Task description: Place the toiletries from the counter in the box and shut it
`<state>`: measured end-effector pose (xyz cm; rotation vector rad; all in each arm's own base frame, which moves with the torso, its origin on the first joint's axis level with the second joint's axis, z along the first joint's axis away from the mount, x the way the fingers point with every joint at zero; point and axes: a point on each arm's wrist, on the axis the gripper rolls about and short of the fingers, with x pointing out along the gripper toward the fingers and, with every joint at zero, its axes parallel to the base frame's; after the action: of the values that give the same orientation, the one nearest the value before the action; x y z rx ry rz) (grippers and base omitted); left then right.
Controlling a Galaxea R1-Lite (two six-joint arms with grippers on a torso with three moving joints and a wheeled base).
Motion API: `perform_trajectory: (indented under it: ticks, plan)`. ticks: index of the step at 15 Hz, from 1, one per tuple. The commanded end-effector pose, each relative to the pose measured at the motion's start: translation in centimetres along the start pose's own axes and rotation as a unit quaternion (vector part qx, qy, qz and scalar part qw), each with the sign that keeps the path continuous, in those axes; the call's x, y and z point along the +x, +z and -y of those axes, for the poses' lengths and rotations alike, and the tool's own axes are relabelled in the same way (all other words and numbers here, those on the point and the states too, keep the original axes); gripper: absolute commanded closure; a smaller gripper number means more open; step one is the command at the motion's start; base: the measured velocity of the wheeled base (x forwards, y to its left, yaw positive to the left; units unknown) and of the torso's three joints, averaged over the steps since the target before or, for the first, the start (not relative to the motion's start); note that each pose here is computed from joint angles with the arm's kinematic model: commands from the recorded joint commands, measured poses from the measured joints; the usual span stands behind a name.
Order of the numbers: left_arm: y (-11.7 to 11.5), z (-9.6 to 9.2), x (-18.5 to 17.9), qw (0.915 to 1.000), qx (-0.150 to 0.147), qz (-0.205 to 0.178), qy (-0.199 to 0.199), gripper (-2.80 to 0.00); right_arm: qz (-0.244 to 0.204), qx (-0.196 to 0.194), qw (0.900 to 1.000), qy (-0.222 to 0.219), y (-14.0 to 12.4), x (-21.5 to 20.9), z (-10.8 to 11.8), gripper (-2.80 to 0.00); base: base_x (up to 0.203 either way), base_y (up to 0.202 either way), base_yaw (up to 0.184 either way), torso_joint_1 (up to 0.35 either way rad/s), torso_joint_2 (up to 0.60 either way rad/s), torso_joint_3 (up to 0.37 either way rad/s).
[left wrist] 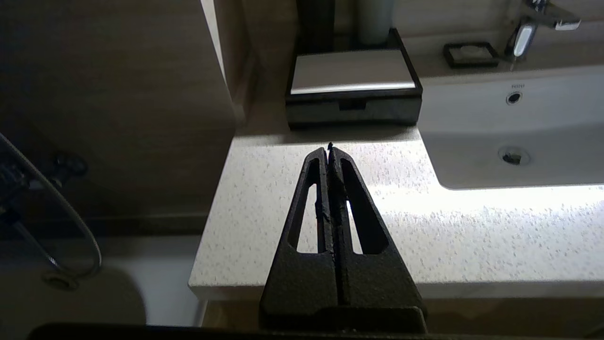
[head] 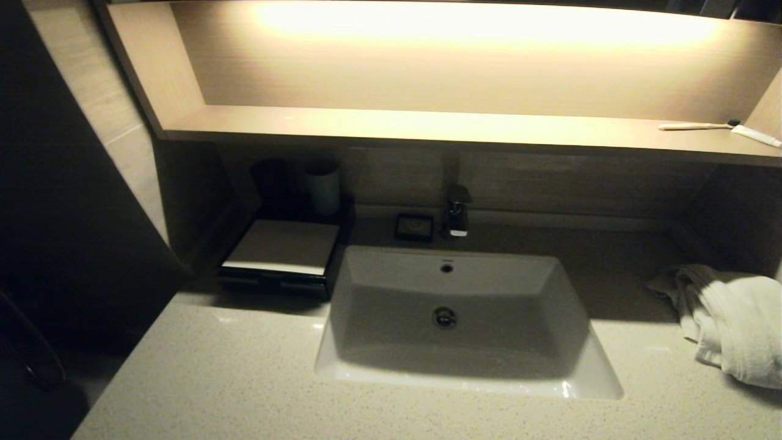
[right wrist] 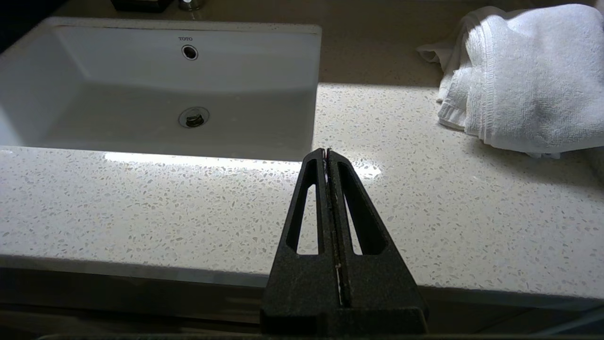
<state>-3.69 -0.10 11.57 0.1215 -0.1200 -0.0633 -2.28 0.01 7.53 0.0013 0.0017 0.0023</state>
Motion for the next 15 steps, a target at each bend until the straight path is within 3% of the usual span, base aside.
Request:
perform_trajectory:
  ticks: [1, 5, 11, 13, 15]
  plan:
    - [-0.8, 0.1, 0.3, 1.0000, 0.002, -0.005, 0.001, 0.00, 0.000, 0.000, 1.000, 0.000, 0.0, 0.0, 0.0, 0.00, 0.000, 0.000, 0.000, 0.000, 0.00, 0.000]
    - [-2.1, 0.2, 0.9, 0.9998, 0.015, 0.012, 0.003, 0.00, 0.000, 0.000, 1.000, 0.000, 0.0, 0.0, 0.0, 0.00, 0.000, 0.000, 0.000, 0.000, 0.00, 0.000]
    - [-3.2, 0.3, 1.0, 0.9998, 0.012, -0.012, 0.004, 0.00, 0.000, 0.000, 1.000, 0.000, 0.0, 0.0, 0.0, 0.00, 0.000, 0.000, 0.000, 0.000, 0.00, 0.000]
    - [-3.9, 0.4, 1.0, 0.9987, 0.009, -0.049, 0.003, 0.00, 0.000, 0.000, 1.000, 0.000, 0.0, 0.0, 0.0, 0.00, 0.000, 0.000, 0.000, 0.000, 0.00, 0.000]
    - [-4.1, 0.4, 0.9, 0.9984, 0.007, -0.057, 0.001, 0.00, 0.000, 0.000, 1.000, 0.000, 0.0, 0.0, 0.0, 0.00, 0.000, 0.000, 0.000, 0.000, 0.00, 0.000]
